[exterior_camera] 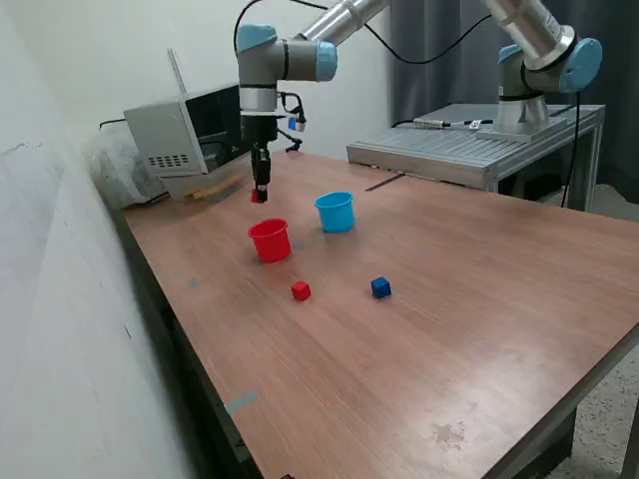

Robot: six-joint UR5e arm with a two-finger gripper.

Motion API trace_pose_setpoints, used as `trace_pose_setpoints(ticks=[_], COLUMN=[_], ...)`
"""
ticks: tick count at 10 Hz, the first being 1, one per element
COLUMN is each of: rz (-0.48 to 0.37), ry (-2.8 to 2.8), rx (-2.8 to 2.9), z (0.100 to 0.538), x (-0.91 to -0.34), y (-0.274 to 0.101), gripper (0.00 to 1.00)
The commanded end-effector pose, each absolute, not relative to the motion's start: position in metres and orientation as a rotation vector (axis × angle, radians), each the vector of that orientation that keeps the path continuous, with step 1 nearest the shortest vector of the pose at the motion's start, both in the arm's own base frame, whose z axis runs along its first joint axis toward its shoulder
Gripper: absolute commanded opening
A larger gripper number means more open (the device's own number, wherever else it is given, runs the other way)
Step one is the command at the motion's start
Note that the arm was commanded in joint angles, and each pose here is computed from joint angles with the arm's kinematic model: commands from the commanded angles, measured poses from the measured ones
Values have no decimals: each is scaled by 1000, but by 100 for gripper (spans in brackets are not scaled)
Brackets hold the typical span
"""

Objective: Place red objects in the red bin, and blue objects in the blue bin.

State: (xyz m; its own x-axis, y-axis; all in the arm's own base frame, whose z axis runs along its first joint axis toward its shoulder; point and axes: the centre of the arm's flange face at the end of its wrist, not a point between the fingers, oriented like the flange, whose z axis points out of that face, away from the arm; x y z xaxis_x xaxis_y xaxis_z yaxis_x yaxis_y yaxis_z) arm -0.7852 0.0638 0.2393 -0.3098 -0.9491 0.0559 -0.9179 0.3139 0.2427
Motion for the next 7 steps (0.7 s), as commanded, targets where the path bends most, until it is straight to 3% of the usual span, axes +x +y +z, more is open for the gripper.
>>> trace_pose_setpoints(ticks=[1, 6, 7], rz=[-212, -252, -256], ry=[-2419, -2458, -2469], rx=[1734, 1737, 1743], z=[208, 204, 204], x=[-787, -786, -785], y=[67, 78, 79], gripper=[0, 0, 100])
